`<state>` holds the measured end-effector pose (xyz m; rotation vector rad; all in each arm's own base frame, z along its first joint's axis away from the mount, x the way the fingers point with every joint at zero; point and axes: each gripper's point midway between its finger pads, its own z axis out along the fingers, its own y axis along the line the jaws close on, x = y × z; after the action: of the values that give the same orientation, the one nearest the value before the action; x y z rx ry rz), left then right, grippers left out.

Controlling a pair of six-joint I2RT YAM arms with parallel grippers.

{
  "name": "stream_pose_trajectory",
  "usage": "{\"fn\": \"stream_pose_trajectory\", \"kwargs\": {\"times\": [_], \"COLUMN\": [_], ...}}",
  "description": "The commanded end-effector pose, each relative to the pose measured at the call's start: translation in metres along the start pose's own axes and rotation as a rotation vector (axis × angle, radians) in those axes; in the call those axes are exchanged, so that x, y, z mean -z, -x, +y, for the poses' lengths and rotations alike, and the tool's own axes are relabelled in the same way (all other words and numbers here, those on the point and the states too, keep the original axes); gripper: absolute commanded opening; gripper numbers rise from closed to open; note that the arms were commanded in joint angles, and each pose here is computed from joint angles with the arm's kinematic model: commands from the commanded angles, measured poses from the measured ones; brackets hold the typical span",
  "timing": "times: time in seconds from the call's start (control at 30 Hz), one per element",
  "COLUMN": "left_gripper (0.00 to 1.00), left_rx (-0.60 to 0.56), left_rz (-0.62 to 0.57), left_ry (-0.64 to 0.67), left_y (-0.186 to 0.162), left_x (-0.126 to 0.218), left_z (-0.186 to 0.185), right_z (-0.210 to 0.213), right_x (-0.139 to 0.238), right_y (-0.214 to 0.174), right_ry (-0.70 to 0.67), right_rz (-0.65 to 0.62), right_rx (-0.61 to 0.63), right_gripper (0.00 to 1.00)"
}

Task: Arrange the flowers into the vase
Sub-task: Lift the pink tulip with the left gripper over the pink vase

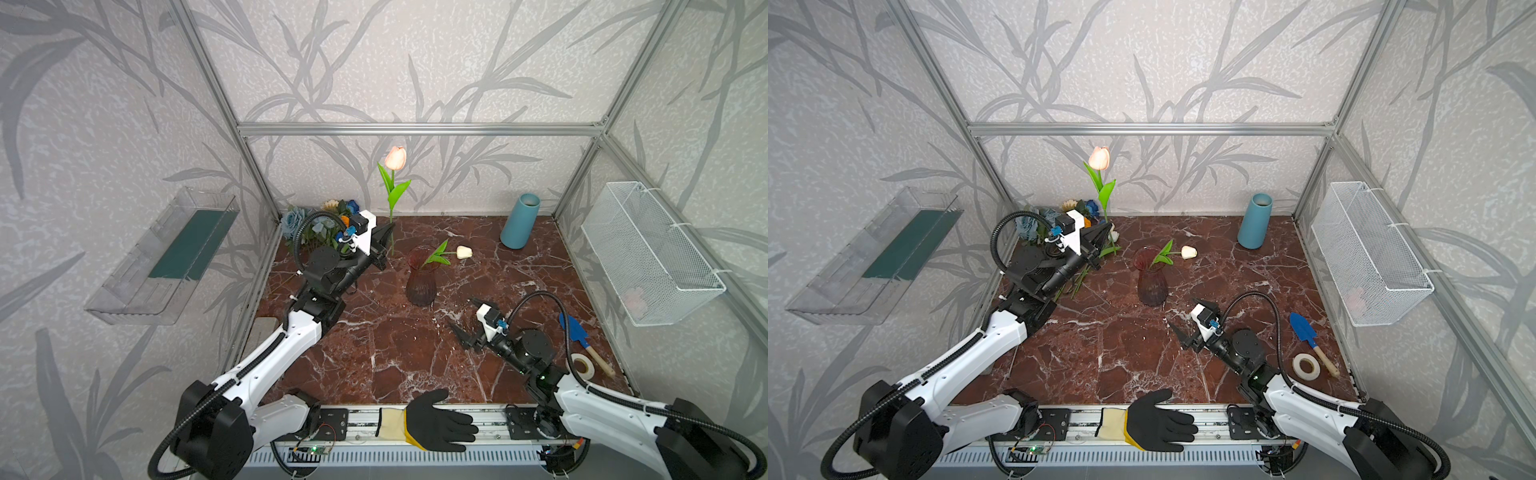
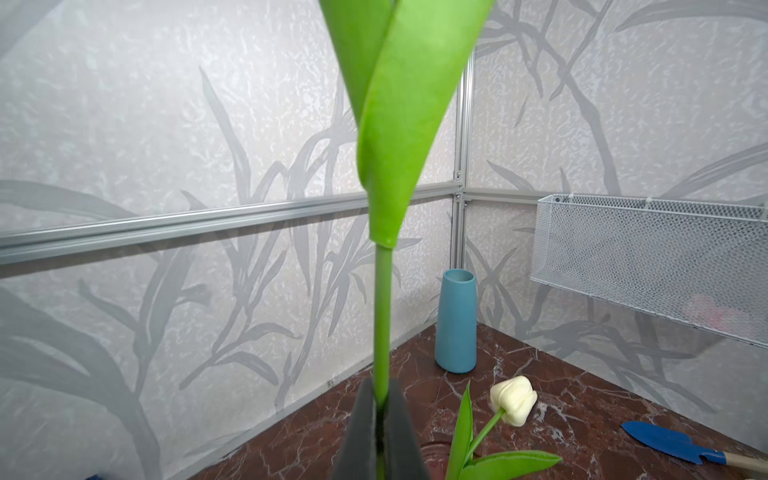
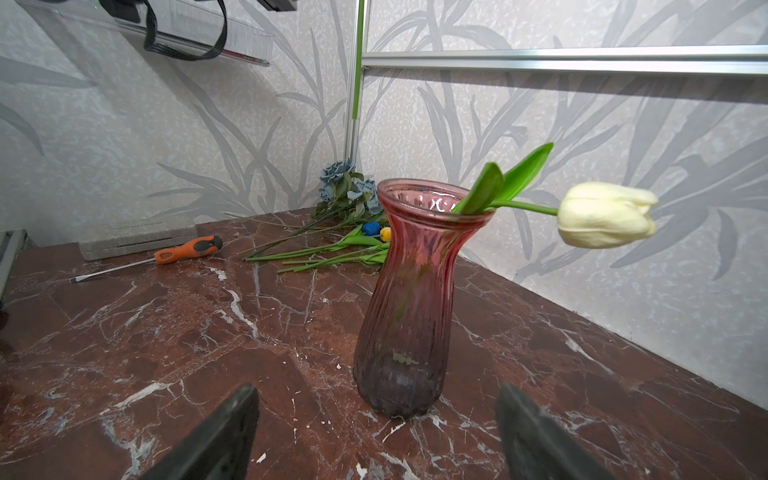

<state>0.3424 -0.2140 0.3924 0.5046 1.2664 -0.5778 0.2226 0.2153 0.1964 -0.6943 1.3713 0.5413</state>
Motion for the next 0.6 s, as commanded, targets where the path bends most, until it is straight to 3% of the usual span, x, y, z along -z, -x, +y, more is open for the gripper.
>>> {"fn": "stream_pose_trajectory", "kwargs": {"times": [0.0,0.33,0.57], "left_gripper": [0.00,0.00,0.00], "left_rx": [0.011,0.067,0.110], "left_rz": [-0.079,-0.054,0.005], "left_ry": [-0.064,-0.158,-0.182], "left_y": [0.015,-0.021,-0.059], "left_x": [-0.013,-0.050,-0.058], "left_z": [-0.011,-0.031,-0.038], "right_z": [0.000,0.001,0.001], "right_x": [0.004,0.003,0.001], "right_y": [0.006,0.004,0.002], "right_ry": [-0.006,0.000,0.001], "right_rz": [-0.023,-0.016,-0.009], "right_rx": [0.012,0.019,0.021], "right_gripper": [0.90,0.90,0.90]}}
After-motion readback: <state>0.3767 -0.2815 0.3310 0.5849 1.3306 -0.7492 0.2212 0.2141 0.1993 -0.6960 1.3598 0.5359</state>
